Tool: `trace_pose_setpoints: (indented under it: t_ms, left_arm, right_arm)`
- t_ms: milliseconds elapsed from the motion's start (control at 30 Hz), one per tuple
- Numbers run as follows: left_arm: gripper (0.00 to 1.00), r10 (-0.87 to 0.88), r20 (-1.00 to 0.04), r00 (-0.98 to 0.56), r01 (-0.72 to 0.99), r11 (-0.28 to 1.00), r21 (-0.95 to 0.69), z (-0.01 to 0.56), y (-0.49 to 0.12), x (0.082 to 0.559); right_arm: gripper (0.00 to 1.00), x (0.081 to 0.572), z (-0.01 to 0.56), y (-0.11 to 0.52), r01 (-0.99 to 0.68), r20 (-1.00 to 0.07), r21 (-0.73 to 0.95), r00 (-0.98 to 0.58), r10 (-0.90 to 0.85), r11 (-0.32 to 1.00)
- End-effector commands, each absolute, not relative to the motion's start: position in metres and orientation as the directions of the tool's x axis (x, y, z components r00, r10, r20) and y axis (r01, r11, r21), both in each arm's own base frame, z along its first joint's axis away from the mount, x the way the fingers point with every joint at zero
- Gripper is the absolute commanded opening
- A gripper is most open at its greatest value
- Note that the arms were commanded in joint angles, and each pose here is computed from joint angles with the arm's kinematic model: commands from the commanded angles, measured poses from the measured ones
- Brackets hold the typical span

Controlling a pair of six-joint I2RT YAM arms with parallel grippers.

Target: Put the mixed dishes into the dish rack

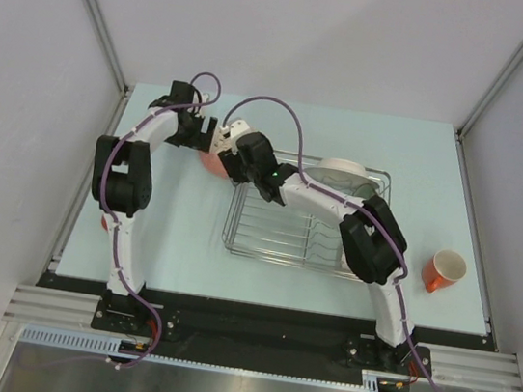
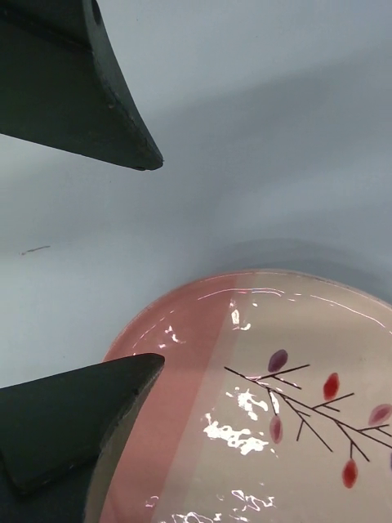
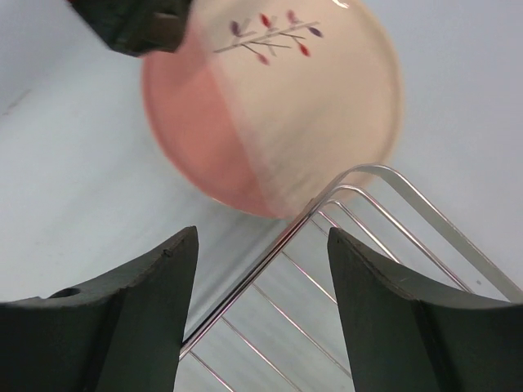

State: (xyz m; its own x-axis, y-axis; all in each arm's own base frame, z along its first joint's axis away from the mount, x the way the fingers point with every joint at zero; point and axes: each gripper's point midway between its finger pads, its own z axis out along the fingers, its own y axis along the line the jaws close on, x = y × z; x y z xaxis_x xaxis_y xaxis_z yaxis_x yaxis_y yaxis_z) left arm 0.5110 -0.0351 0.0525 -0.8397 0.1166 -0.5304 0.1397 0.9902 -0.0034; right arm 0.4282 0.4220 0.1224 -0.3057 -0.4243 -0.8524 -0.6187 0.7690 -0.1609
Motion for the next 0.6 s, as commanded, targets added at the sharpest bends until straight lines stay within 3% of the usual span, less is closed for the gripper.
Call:
trace_pose_setpoints:
  t_ms: [0, 300, 567]
  left_arm:
    - [1.0, 0.188, -0.554, -0.811, 0.19, 0.98, 0.054, 0.067, -0.025, 0.517]
    - [1.0, 0.35, -0.429, -0.833, 0.297, 0.936, 0.187, 0.024, -0.002, 0.481]
    - [1.0, 0.423, -0.349, -0.836, 0.358, 0.903, 0.238, 0.013, 0.013, 0.445]
  right_arm:
    - [0.69, 0.44, 0.123, 0.369, -0.53, -0.81, -0.245, -0.349, -0.472, 0.812]
    - [0.75, 0.452, 0.129, 0.346, -0.444, -0.806, -0.275, -0.378, -0.456, 0.853]
    - [0.76, 0.457, 0.173, 0.377, -0.462, -0.851, -0.277, -0.289, -0.438, 0.843]
